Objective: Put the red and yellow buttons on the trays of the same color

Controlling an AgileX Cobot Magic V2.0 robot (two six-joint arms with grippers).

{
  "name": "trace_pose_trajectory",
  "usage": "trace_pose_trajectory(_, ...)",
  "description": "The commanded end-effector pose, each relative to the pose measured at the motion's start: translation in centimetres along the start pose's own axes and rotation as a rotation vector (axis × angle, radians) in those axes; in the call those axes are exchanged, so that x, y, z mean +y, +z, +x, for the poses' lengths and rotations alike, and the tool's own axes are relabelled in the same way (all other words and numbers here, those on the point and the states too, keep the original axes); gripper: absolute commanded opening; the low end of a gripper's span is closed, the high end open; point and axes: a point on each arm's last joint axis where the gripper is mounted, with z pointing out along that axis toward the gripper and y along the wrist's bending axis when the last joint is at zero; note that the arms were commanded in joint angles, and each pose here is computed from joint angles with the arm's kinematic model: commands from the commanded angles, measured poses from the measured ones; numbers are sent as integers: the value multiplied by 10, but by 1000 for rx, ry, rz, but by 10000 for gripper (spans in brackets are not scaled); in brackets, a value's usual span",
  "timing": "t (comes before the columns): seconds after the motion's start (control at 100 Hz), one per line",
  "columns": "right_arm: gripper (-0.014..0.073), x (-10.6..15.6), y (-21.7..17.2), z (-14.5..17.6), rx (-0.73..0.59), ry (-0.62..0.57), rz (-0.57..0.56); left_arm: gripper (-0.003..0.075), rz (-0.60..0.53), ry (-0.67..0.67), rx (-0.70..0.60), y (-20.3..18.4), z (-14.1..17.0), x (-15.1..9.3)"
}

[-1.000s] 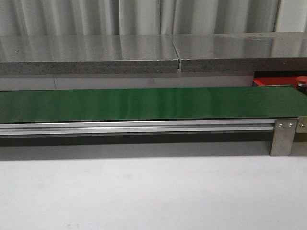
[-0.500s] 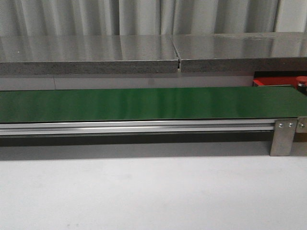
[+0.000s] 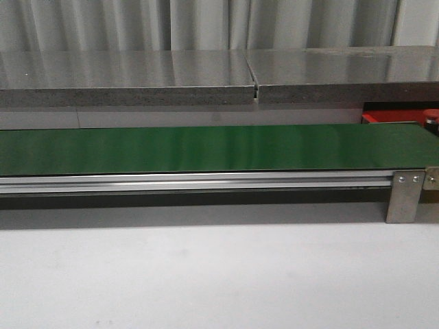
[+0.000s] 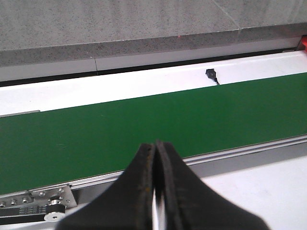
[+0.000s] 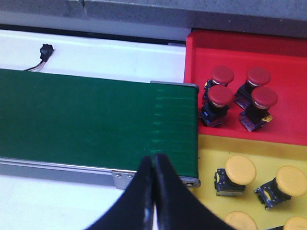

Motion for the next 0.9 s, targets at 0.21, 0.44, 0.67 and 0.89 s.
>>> trace_pose_trajectory(0.21,-67,-2,-39,13,-279,-61,25,-19,1,-13,-99,-4,-15,-1)
trace_pose_trajectory(0.44,-67,-1,-55,30,-395,-48,22,-19,1,-13,-99,-4,-15,-1)
trace_pose_trajectory(0.67,-67,-1,-54,53,-531,-11,8,-19,1,-13,-99,-4,-15,-1)
trace_pose_trajectory(0.89,-67,-2,-47,83,-584,28,2,-19,1,-13,-99,-4,-15,-1)
